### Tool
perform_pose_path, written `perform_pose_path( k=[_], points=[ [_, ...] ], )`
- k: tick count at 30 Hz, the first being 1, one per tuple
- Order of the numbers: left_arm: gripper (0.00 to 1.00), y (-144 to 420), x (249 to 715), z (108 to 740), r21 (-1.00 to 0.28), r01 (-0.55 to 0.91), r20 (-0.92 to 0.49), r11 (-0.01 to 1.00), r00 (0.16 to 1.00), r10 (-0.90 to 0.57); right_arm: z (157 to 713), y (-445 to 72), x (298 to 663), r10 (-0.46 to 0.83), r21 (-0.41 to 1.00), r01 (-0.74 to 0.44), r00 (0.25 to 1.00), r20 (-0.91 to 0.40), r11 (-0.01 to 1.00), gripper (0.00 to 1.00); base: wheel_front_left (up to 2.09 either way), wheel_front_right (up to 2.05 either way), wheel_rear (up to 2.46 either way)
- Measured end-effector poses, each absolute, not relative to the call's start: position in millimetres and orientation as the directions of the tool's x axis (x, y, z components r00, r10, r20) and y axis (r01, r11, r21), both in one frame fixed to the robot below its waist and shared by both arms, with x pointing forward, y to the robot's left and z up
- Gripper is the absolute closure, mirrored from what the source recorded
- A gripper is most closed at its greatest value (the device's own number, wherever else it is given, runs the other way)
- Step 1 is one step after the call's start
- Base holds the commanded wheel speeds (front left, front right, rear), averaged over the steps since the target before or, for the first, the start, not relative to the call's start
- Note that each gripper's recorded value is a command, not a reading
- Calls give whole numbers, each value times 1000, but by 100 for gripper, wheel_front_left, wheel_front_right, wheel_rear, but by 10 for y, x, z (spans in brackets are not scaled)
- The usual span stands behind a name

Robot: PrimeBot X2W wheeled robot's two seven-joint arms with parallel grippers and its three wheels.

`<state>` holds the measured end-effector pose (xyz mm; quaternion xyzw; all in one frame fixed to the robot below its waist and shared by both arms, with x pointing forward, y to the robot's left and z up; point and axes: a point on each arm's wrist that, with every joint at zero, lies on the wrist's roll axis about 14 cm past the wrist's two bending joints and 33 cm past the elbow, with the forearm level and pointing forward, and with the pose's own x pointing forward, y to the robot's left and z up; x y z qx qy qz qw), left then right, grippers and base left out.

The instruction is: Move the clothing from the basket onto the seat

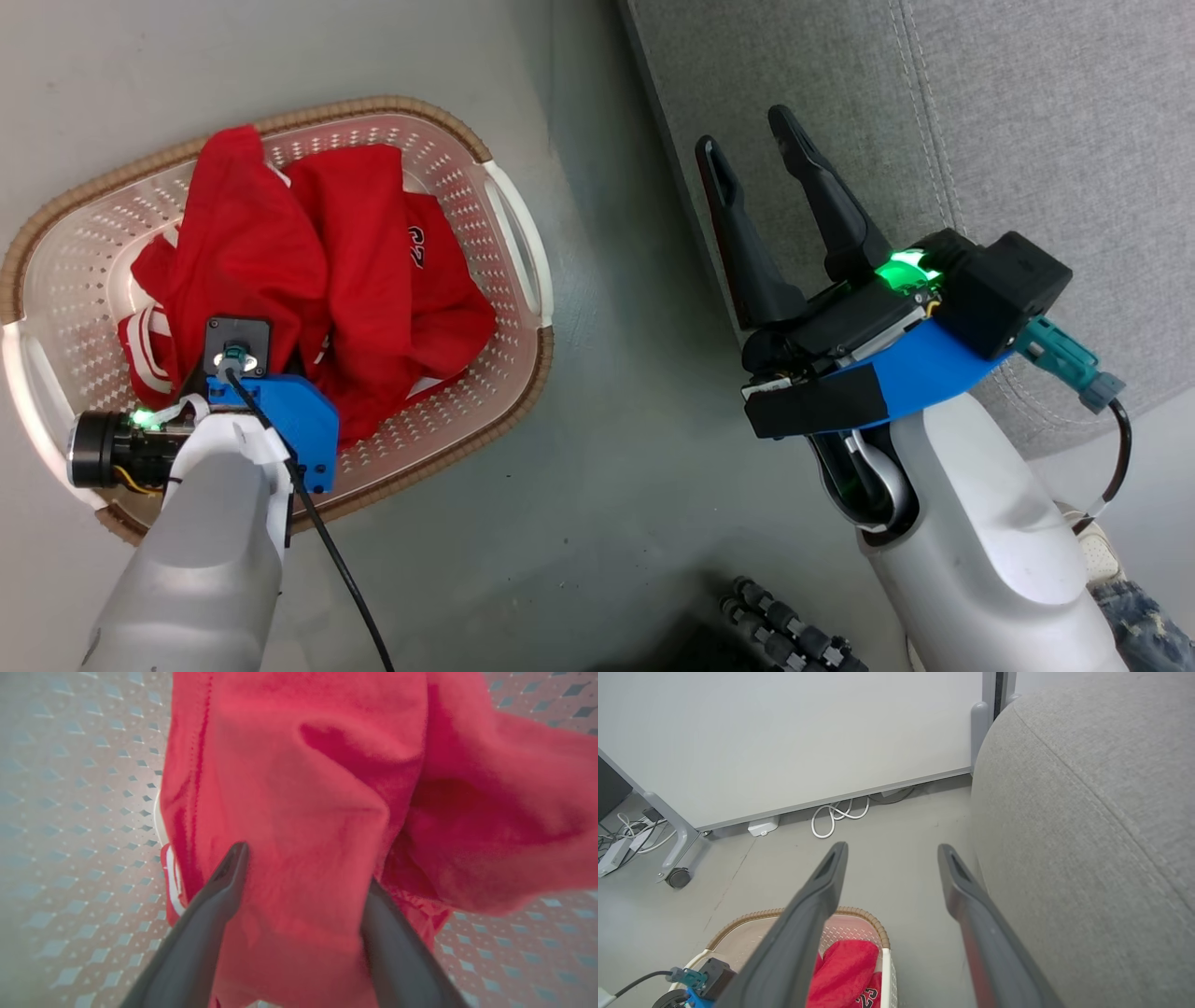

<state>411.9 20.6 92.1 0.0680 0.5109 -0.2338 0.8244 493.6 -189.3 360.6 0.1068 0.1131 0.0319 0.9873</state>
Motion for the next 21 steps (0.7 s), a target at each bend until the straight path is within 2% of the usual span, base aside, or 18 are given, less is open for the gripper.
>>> perform_pose_path(
  k=[1, 2, 3, 4, 21],
  points=[
    [5, 220, 4100, 908, -122, 456, -881, 881, 359, -308, 3608, -1894, 4934, 87, 219, -38, 972, -217, 975, 0, 0, 0, 0],
    [54, 229, 4079, 895, -120, 459, -887, 880, 348, -303, 3610, -1896, 4931, 86, 218, -38, 972, -217, 975, 0, 0, 0, 0],
    [86, 235, 4064, 888, -119, 461, -891, 879, 341, -300, 3612, -1899, 4929, 86, 219, -37, 972, -217, 975, 0, 0, 0, 0],
    [100, 240, 4044, 880, -118, 465, -896, 877, 331, -296, 3616, -1898, 4926, 86, 220, -37, 972, -217, 975, 0, 0, 0, 0],
    [100, 240, 4043, 926, -138, 462, -891, 876, 329, -314, 3658, -1901, 4925, 83, 226, -35, 974, -209, 973, 0, 0, 0, 0]
  ],
)
